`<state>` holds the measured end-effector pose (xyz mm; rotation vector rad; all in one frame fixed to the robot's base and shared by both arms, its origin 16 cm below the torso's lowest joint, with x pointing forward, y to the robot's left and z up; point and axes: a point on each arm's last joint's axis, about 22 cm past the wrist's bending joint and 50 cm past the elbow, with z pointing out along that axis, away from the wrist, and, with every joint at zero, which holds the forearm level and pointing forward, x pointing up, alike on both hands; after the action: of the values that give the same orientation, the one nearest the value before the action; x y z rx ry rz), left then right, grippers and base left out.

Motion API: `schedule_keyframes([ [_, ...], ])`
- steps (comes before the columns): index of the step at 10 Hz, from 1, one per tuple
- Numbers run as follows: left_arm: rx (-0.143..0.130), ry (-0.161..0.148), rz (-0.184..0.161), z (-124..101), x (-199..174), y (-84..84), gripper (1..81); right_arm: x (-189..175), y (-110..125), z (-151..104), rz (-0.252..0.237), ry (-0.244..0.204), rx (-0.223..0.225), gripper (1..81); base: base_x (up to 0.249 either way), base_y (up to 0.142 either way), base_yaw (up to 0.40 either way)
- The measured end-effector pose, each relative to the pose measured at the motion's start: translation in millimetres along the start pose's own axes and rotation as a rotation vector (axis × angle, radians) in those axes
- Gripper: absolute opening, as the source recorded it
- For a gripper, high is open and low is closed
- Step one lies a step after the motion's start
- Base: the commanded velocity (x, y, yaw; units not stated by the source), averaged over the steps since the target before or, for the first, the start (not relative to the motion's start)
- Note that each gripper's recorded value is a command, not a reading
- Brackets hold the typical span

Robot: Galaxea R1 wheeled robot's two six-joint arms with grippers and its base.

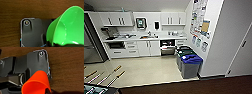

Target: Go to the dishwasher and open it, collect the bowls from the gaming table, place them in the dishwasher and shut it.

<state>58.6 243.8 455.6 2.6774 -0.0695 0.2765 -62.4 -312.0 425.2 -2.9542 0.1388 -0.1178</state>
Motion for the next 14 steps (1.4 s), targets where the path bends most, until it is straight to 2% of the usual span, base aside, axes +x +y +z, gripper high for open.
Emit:
schedule_keyframes([
  [2,0.0,0.0,0.0,-0.3,-0.4,-0.3,1.0,-0.1,-11.1,1.4,0.005,0.001,0.024,1.0,0.18,0.0,0.0],
  [6,-0.013,0.0,-0.002,0.5,-0.3,5.7,1.0,0.8,-51.2,4.3,0.022,0.006,0.109,1.0,0.179,0.0,0.0],
  [9,-0.013,-0.002,-0.004,-0.4,-2.4,5.7,1.0,-1.9,-35.9,1.5,0.019,0.003,0.086,1.0,0.18,0.0,0.0],
  [14,-0.014,0.001,-0.003,-0.6,-0.4,5.2,1.0,1.2,-35.1,1.8,0.019,0.01,0.085,1.0,0.179,0.0,0.0],
])
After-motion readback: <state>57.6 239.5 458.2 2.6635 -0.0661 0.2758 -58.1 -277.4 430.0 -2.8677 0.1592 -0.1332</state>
